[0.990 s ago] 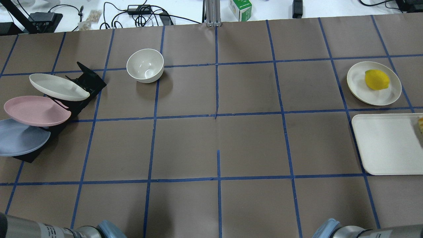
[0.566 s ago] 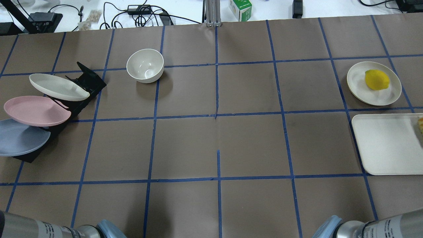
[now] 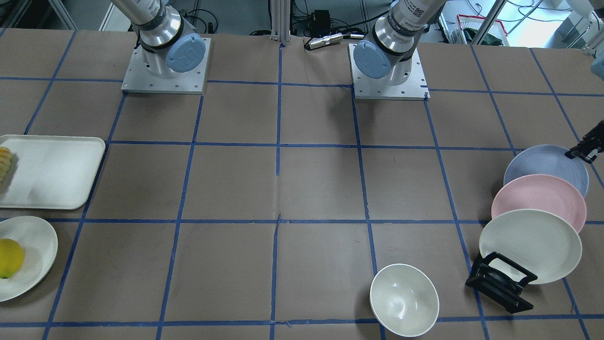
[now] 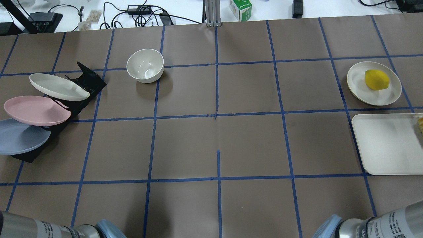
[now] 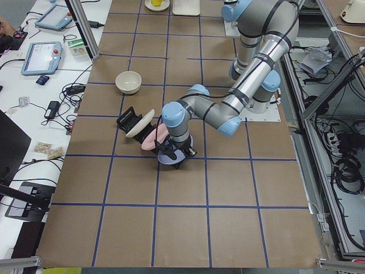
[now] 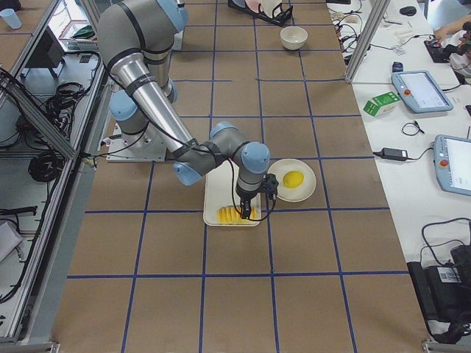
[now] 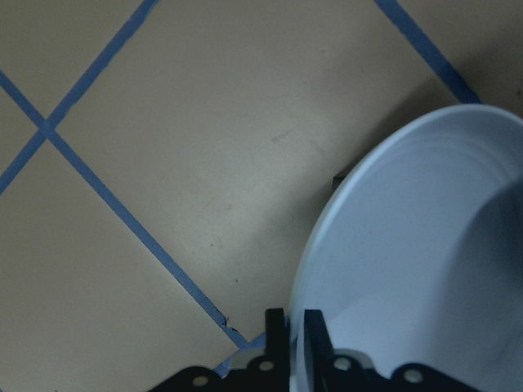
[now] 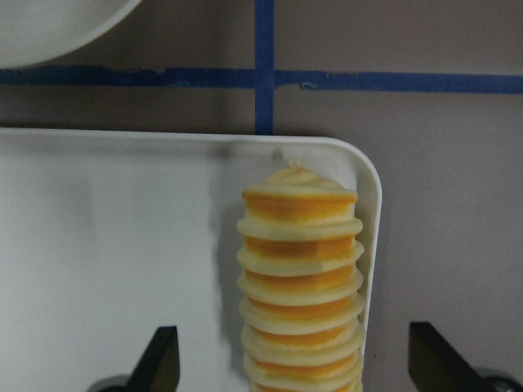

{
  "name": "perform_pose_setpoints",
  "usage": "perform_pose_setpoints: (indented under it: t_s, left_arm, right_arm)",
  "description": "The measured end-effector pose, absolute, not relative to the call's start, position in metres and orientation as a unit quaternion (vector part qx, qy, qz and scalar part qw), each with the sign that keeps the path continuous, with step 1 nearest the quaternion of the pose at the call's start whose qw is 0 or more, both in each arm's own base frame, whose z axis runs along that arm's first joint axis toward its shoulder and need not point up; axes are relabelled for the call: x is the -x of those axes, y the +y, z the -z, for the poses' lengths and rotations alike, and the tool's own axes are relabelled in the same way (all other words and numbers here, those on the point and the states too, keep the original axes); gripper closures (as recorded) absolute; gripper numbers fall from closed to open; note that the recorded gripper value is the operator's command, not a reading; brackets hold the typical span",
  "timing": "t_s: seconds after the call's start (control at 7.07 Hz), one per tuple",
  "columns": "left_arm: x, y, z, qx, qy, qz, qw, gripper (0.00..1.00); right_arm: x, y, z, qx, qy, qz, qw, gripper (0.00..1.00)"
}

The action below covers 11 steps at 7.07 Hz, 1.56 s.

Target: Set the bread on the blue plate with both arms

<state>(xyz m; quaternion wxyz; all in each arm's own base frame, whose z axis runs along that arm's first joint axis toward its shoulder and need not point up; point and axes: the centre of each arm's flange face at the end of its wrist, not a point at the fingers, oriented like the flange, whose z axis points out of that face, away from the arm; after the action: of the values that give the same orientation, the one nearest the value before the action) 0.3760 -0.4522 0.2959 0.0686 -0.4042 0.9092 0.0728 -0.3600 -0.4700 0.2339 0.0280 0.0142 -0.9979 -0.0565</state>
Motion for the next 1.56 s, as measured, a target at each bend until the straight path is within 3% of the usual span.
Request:
perform_pose_setpoints:
  t_s: [0.57, 0.71, 0.85, 0.99, 1.13, 1.27, 1.56]
  left_arm:
    - [-0.389, -0.433, -0.380, 0.403, 0.897, -0.101, 0.151, 1.00]
    - [-0.394, -0.426, -0.413, 0.405, 0.892, -0.109, 0.167, 1.00]
    - [-0.394, -0.418, -0.445, 0.406, 0.889, -0.116, 0.177, 1.00]
    - [-0.381, -0.411, -0.472, 0.409, 0.891, -0.115, 0.162, 1.00]
    - [-0.355, -0.407, -0.495, 0.412, 0.899, -0.097, 0.114, 1.00]
    - [-0.326, -0.410, -0.508, 0.407, 0.909, -0.075, 0.058, 1.00]
    - [-0.244, -0.447, -0.513, 0.352, 0.935, -0.042, -0.027, 1.00]
  right_arm:
    - [0.369, -0.475, -0.195, -0.012, -0.997, 0.070, 0.029, 0.00]
    - [0.369, -0.475, -0.192, -0.012, -0.997, 0.072, 0.028, 0.05]
    - [0.369, -0.474, -0.190, -0.012, -0.997, 0.075, 0.026, 0.21]
    - [0.368, -0.473, -0.188, -0.010, -0.996, 0.080, 0.024, 0.54]
    - [0.368, -0.472, -0.189, -0.006, -0.996, 0.086, 0.022, 0.81]
    - [0.367, -0.470, -0.189, 0.000, -0.996, 0.092, 0.018, 1.00]
    - [0.365, -0.469, -0.193, 0.005, -0.995, 0.103, 0.015, 1.00]
